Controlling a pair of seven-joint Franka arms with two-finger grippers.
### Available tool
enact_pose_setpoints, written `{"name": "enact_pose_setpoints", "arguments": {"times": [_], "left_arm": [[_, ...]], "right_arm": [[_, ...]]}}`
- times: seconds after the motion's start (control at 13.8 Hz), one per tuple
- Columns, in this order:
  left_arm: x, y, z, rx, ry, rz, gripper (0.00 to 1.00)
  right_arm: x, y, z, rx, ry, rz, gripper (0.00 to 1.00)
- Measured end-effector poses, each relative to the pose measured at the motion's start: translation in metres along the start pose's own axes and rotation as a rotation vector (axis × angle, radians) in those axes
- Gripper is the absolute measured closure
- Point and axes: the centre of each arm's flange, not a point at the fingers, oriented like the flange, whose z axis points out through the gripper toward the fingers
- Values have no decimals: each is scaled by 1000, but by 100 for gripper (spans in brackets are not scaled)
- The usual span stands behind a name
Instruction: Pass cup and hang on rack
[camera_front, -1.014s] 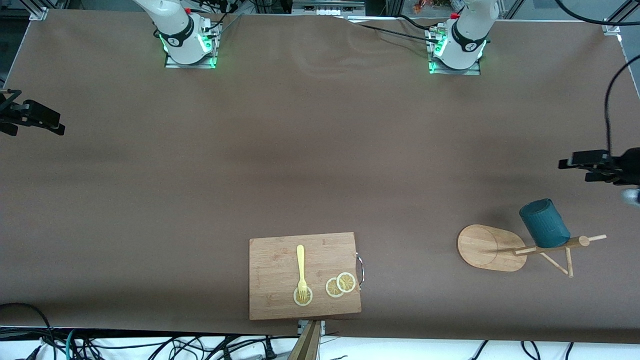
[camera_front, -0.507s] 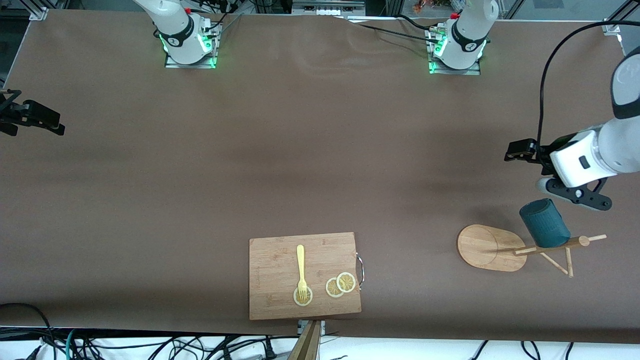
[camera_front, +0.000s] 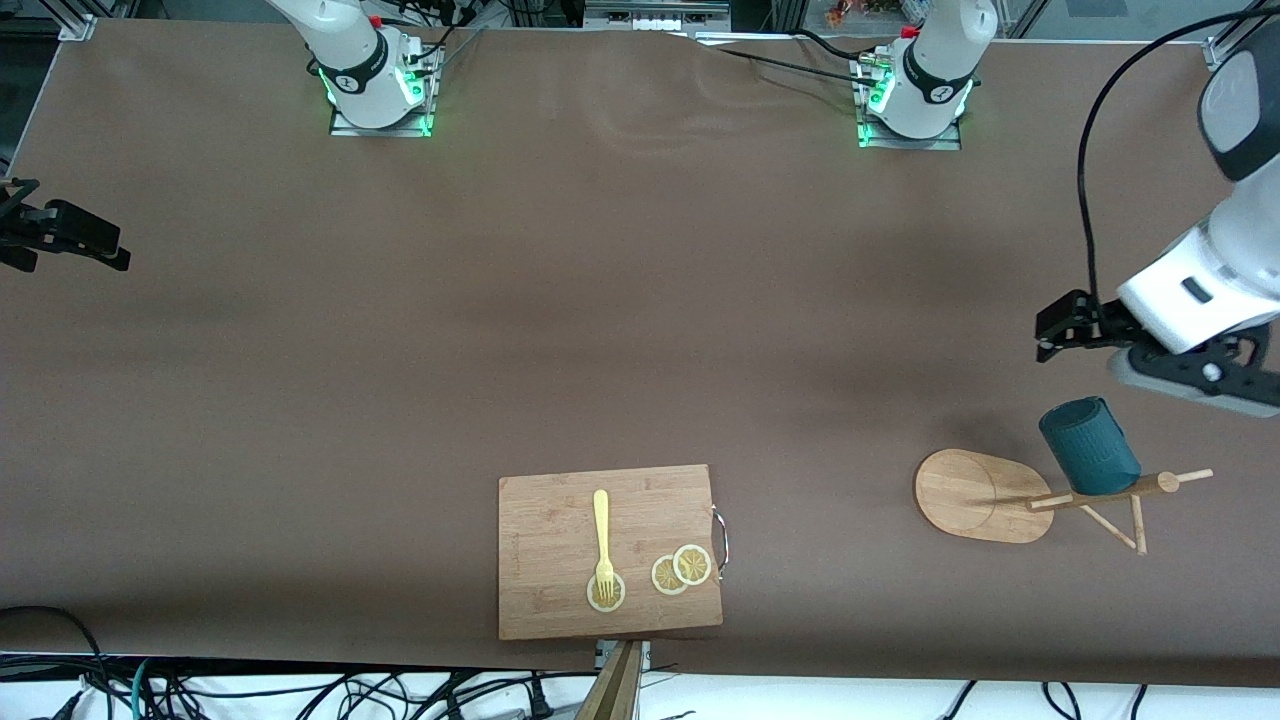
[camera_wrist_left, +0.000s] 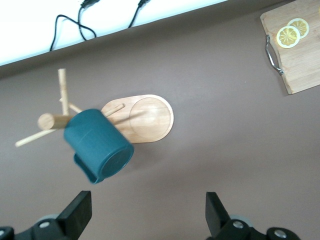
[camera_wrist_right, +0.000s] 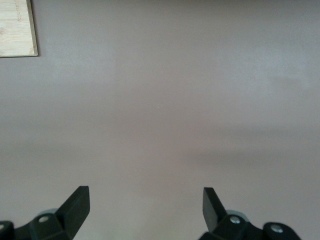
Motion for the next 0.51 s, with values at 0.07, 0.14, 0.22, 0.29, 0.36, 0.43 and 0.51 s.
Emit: {"name": "enact_pose_setpoints", "arguments": {"times": [0.07, 0.14, 0.22, 0.29, 0.36, 0.43, 0.51], "left_arm": [[-17, -4, -1, 3, -11, -11, 0], [-36, -7, 1, 2, -30, -21, 0], [-52, -8, 5, 0, -46, -27, 0], [-63, -6, 7, -1, -53, -28, 0], [-69, -5, 9, -1, -54, -27, 0], [-71, -3, 10, -2, -56, -26, 0], [-72, -2, 11, -2, -56, -23, 0]], "right_arm": [[0, 0, 0, 0, 0, 0, 0], [0, 0, 0, 0, 0, 0, 0], [0, 0, 0, 0, 0, 0, 0], [0, 0, 0, 0, 0, 0, 0], [0, 0, 0, 0, 0, 0, 0], [0, 0, 0, 0, 0, 0, 0], [0, 0, 0, 0, 0, 0, 0]]}}
